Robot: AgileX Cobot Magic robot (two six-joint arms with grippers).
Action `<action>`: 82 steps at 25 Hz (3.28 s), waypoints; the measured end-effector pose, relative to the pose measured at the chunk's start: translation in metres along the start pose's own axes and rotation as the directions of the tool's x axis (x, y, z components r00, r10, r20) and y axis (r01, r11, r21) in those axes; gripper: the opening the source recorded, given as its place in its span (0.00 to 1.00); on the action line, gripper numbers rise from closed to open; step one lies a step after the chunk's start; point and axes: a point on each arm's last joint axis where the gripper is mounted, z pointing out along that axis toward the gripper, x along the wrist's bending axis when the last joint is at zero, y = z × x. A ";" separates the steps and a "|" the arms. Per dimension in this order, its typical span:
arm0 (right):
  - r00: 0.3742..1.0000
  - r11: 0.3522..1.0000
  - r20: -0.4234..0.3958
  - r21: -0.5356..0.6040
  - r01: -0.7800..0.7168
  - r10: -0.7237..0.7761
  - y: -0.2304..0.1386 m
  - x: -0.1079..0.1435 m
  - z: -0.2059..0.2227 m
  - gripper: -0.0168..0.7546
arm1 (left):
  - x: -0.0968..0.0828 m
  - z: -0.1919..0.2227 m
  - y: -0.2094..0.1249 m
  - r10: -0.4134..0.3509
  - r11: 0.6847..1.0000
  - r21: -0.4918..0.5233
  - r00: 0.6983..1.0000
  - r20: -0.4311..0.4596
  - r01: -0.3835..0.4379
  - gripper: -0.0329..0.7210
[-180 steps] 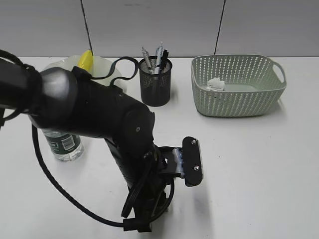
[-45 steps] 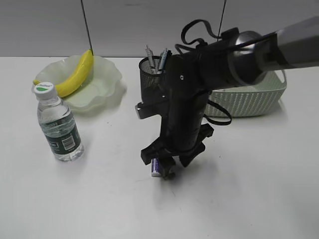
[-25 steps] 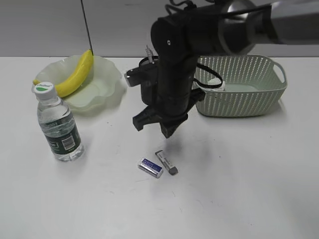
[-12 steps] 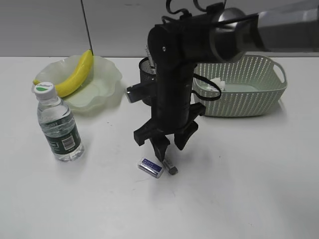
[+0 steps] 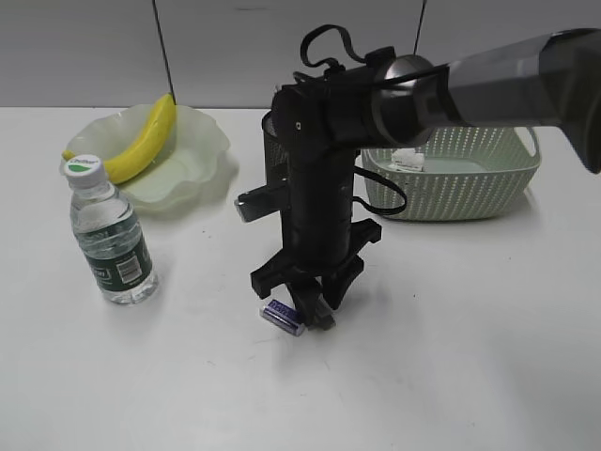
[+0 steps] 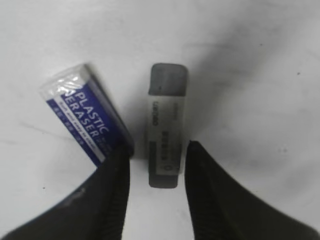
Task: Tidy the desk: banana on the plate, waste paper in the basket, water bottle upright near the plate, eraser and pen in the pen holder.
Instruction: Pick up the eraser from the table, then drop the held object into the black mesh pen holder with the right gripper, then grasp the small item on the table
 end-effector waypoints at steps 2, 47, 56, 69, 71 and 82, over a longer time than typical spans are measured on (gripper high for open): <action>1.000 1.000 -0.001 0.001 -0.001 0.001 0.000 0.000 0.000 0.34 | 0.000 0.000 0.000 0.000 1.000 0.000 1.000 0.000 0.000 0.45; 0.960 0.786 0.279 -0.588 0.191 -0.025 0.043 -0.015 -0.128 0.23 | 0.000 0.000 0.000 0.000 1.000 0.000 1.000 0.000 0.000 0.45; 0.973 0.661 0.225 -0.737 0.142 0.041 0.068 -0.047 -0.120 0.23 | 0.000 0.000 0.000 0.000 1.000 0.000 1.000 0.000 0.000 0.45; 0.987 0.653 0.151 -0.753 0.081 0.051 0.082 -0.053 -0.086 0.61 | 0.000 0.000 0.000 0.000 1.000 0.000 1.000 0.000 0.000 0.45; 0.988 0.657 0.145 -0.751 0.072 0.059 0.082 -0.053 -0.086 0.66 | 0.000 0.000 0.000 0.000 1.000 0.000 1.000 0.000 0.000 0.45; 0.975 0.877 0.208 -0.479 0.038 0.072 0.020 -0.056 -0.154 0.63 | 0.000 0.000 0.000 0.000 1.000 0.000 1.000 0.000 0.000 0.45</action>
